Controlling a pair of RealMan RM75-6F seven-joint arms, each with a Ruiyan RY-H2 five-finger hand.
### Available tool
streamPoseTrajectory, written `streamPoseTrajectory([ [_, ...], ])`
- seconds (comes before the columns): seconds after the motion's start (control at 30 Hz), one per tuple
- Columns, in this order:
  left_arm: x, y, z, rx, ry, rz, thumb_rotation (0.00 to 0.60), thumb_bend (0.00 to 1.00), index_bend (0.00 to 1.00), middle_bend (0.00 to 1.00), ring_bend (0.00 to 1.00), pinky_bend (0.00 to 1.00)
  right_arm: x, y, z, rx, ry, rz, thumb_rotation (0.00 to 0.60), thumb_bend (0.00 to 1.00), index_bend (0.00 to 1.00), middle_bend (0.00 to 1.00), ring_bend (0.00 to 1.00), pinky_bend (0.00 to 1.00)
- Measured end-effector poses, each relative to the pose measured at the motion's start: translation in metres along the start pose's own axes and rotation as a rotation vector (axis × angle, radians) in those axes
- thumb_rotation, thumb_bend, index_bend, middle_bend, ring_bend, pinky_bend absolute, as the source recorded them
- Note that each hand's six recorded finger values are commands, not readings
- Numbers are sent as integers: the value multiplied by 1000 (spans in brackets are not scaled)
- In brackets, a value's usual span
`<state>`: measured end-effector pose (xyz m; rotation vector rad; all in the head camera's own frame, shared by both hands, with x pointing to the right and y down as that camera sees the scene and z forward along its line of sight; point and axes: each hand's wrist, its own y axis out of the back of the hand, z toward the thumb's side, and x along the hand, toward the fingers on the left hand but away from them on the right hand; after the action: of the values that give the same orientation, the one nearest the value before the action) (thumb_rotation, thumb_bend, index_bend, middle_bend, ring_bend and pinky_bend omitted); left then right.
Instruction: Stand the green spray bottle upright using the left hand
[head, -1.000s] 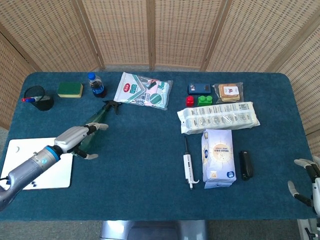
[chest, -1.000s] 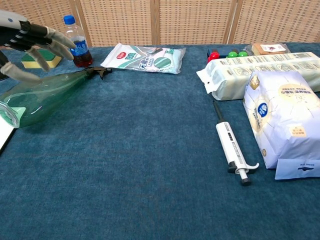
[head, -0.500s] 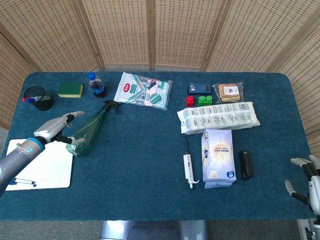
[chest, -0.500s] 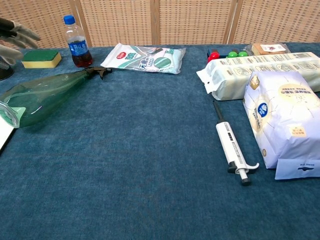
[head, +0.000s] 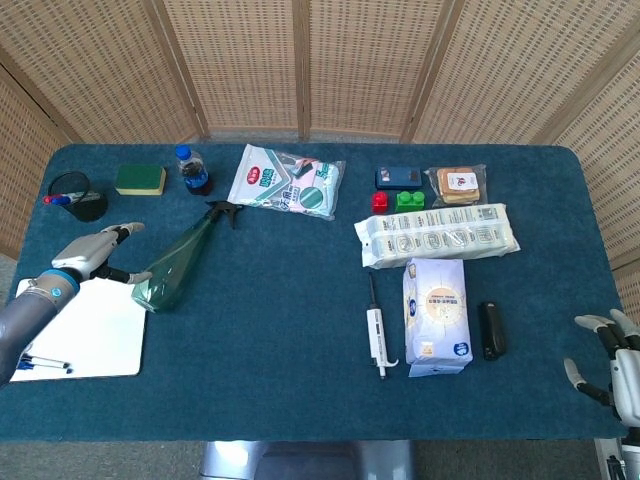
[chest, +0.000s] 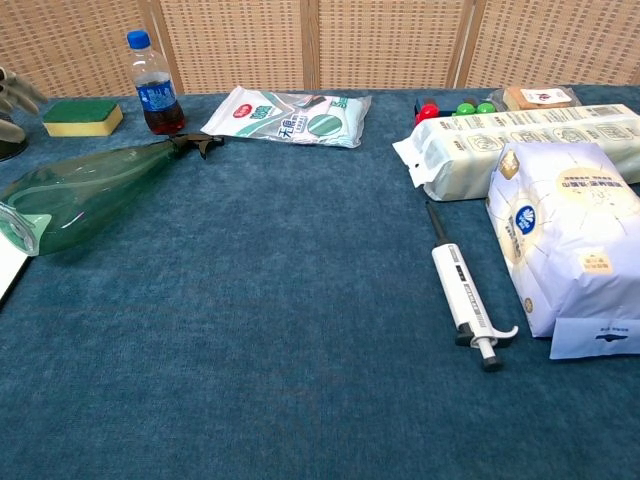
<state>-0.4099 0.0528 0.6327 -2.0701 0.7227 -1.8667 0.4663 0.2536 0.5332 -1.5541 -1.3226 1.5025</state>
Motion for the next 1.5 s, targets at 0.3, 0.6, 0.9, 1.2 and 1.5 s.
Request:
streamPoseTrajectory([
  [0.3,26,-27,12,46,73,-29,378,272,0,0,0,211,1,1,-4,-17,-4,0,600,365,270,283,105,170],
  [0.6,40,-43,31,18,90,-14,381,271,0,0,0,227,3,3,-7,-26,-11,4,600,365,273,283,105,170],
  [0.9,45,-53,39,-20,82,-18,381,269,0,0,0,218,4,3,-8,-41,-9,5,600,366,275,283,105,169],
  [1.2,51,-62,49,12,80,24,507,315,173,82,46,439,6,7,-8,-61,-10,-3,600,367,281,285,105,170],
  [1.5,50,-72,46,69,101,39,600,373,352,248,233,623,5,12,-6,-96,3,-17,600,366,286,285,105,170],
])
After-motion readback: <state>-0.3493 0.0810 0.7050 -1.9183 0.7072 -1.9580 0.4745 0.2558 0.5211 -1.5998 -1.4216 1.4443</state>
